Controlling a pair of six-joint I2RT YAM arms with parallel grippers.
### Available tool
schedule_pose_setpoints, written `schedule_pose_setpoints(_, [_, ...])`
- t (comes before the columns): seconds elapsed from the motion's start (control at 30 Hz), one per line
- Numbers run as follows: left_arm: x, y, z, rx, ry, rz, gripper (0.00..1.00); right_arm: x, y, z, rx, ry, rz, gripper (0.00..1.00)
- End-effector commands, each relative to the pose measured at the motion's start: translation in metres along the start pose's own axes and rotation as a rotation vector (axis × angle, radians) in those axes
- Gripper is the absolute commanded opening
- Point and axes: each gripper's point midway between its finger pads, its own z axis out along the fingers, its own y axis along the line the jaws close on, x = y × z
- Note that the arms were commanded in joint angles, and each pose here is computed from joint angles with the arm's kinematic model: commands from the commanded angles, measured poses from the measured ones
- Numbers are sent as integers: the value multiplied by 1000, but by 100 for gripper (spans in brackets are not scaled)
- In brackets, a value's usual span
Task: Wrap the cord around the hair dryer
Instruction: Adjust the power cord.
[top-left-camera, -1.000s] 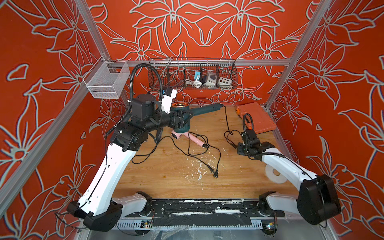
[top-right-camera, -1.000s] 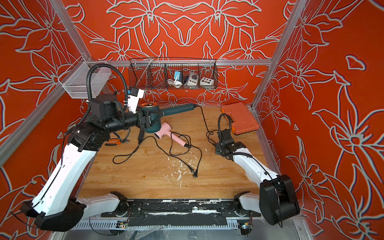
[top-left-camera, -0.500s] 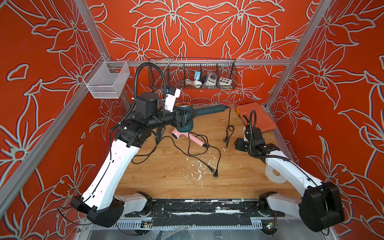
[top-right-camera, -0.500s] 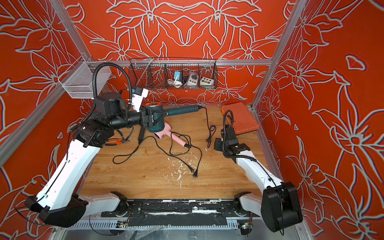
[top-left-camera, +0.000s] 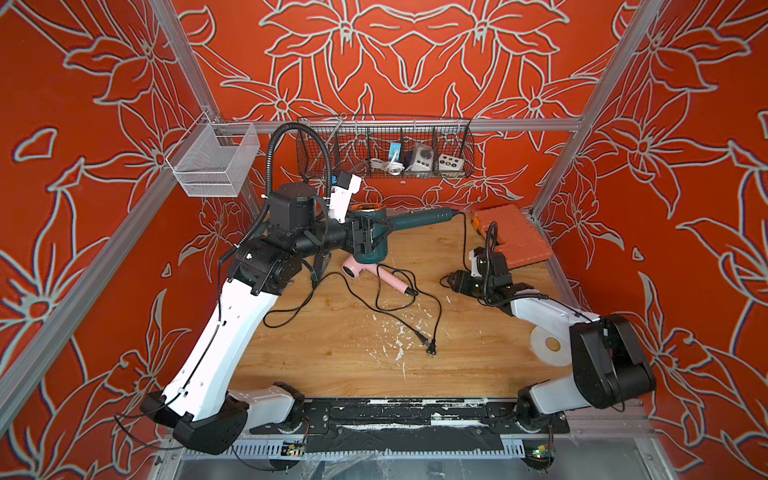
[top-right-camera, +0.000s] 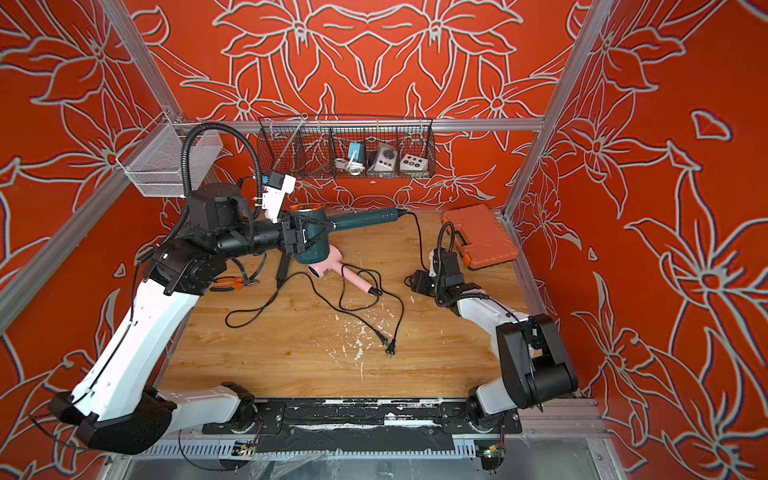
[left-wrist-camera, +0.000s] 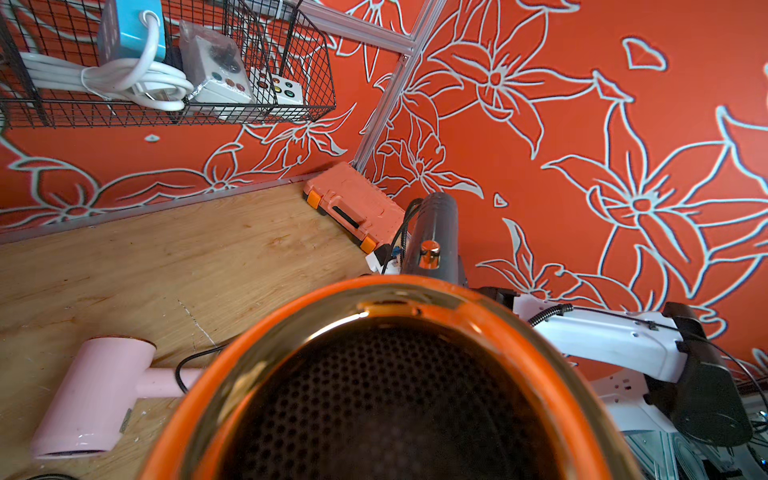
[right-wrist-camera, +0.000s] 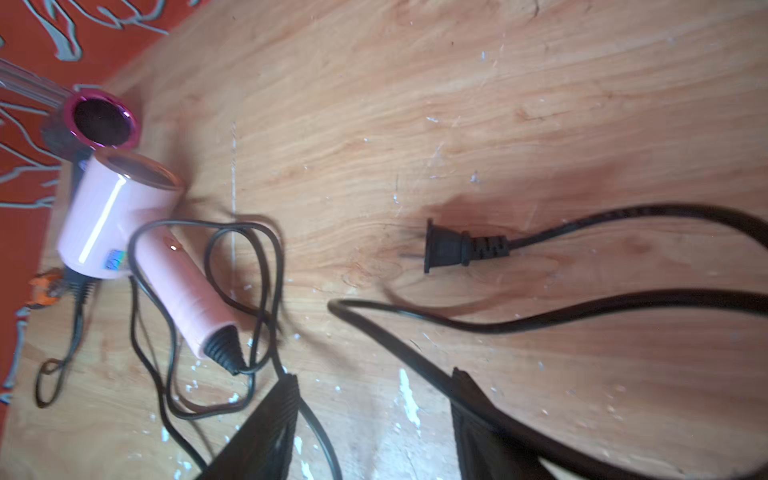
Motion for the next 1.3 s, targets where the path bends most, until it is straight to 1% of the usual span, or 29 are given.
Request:
schedule_pose_setpoints(0.0, [-26, -24, -13, 68, -100, 51, 0, -14, 6, 7, -11, -38, 59, 55])
schedule_pose_setpoints(0.07, [-27, -25, -13, 72, -102, 49, 0, -9, -5, 13, 51, -6, 83, 50])
schedule_pose_setpoints(0.13, [-27, -25, -13, 71, -105, 47, 0, -4, -16, 18, 89, -8, 125, 47])
schedule_pose_setpoints(0.23, [-30, -24, -17, 50, -119, 56, 0, 2, -33, 14, 145, -66, 200, 46])
schedule_pose_setpoints(0.33, [-38, -23, -29, -6, -144, 107, 0, 4, -57, -6, 267, -124, 204, 48])
schedule_pose_setpoints(0.4, [-46, -26, -38, -32, -167, 143, 0, -1, -69, -23, 343, -157, 174, 53])
schedule_pose_setpoints(0.43, [-51, -28, -42, -36, -181, 156, 0, -3, -75, -29, 371, -164, 166, 54])
schedule_pose_setpoints(0.6, [-80, -48, -60, -14, -264, 208, 0, -23, -89, -52, 406, -188, 161, 55])
schedule_pose_setpoints(0.77, [-97, -63, -70, 17, -305, 230, 0, -30, -100, -67, 439, -161, 159, 55])
schedule_pose_setpoints(0.83, [-100, -67, -72, 31, -307, 233, 0, -32, -96, -69, 412, -157, 141, 55])
schedule_pose_setpoints(0.9, [-100, -71, -70, 56, -300, 225, 0, -35, -84, -68, 346, -159, 112, 55])
schedule_pose_setpoints(1.0, [-98, -72, -67, 77, -289, 210, 0, -39, -52, -61, 164, -155, 46, 54])
schedule_pose_setpoints(1.03, [-97, -72, -66, 79, -287, 208, 0, -41, -36, -58, 78, -157, 6, 55])
schedule_pose_setpoints(1.23, [-93, -68, -60, 85, -274, 189, 0, -36, 19, -60, -236, -143, -149, 55])
schedule_pose_setpoints(1.27, [-92, -68, -59, 85, -272, 187, 0, -33, 27, -62, -272, -129, -168, 54])
